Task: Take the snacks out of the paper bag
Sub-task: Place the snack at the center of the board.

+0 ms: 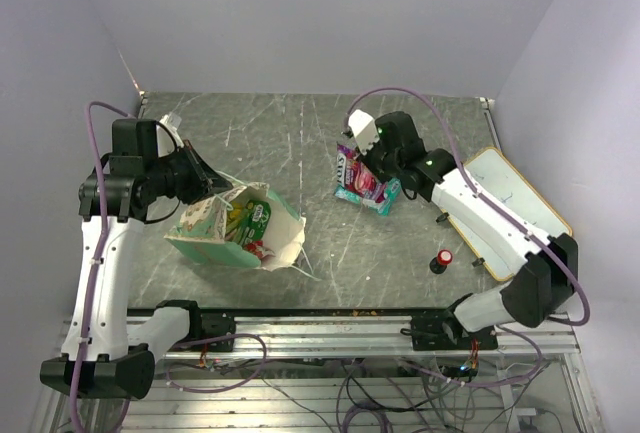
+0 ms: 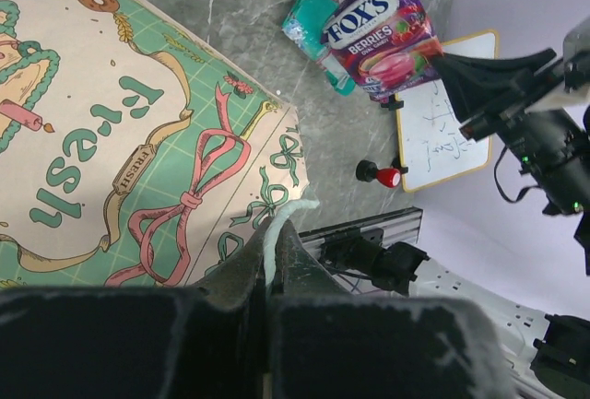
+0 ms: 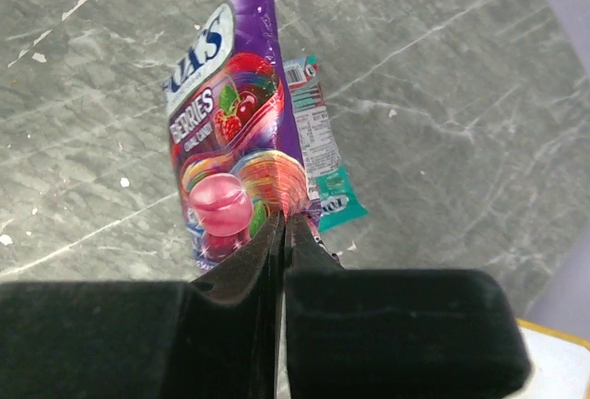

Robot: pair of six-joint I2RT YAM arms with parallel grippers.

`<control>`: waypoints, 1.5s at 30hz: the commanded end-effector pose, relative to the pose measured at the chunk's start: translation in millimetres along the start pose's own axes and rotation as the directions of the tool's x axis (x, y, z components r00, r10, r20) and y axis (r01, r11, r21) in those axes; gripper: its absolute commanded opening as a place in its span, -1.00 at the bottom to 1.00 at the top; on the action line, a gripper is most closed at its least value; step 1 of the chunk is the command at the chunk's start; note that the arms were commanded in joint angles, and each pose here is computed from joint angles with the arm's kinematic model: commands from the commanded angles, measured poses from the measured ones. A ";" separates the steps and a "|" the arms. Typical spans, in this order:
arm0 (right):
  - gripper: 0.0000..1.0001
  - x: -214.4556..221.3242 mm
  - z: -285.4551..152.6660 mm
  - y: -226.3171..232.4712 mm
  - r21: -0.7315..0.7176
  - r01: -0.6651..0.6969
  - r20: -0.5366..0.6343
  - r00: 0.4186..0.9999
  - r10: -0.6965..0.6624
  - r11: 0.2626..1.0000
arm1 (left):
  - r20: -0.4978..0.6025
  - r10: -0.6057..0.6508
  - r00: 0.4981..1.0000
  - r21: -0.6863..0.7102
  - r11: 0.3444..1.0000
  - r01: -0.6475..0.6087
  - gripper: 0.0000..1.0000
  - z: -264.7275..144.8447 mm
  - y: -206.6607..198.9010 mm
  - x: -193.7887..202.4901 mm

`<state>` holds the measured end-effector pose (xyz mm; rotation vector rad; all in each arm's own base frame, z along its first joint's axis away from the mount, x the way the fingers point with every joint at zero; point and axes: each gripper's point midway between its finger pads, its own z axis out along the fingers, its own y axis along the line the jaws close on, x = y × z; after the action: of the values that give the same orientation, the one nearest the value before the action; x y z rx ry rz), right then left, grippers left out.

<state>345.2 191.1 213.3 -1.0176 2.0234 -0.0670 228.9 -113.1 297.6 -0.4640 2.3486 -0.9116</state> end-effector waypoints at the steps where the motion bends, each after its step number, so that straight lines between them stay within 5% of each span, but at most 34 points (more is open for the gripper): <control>1: -1.00 -14.9 24.6 -6.8 -0.121 -0.062 0.109 0.991 0.076 0.991 | 0.009 0.028 1.000 0.055 0.998 -0.028 -0.86 -7.6 -14.6 -2.5; 14: -1.00 68.9 83.1 -6.0 -0.359 -0.250 -0.092 0.968 0.233 0.899 | -0.019 0.059 0.998 0.028 0.998 -0.059 -0.86 -4.6 -12.4 -7.2; 27: -1.00 124.1 92.6 -19.5 -0.251 -0.175 -0.238 0.964 0.114 0.952 | -0.023 0.068 0.997 0.009 0.998 -0.068 -0.86 3.7 -10.6 -17.0; 36: -1.00 114.0 87.7 -20.0 -0.224 -0.276 -0.252 0.943 0.217 0.935 | -0.027 0.031 0.999 0.063 0.998 -0.030 -0.86 9.5 -14.2 -11.6; 41: -0.26 89.7 54.2 -31.0 -0.074 -0.305 -0.155 0.944 0.292 0.949 | -0.027 0.047 0.999 0.073 0.996 -0.045 -0.86 5.8 -17.2 -11.0; 45: -0.12 24.0 27.9 -11.1 -0.111 -0.204 0.044 0.977 0.210 0.973 | -0.049 0.032 0.998 0.058 0.998 -0.029 -0.86 8.7 -14.1 -9.3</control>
<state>362.5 129.4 117.2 -0.8602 2.3301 0.1459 243.2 -118.8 297.1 -0.4169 2.3812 -0.9474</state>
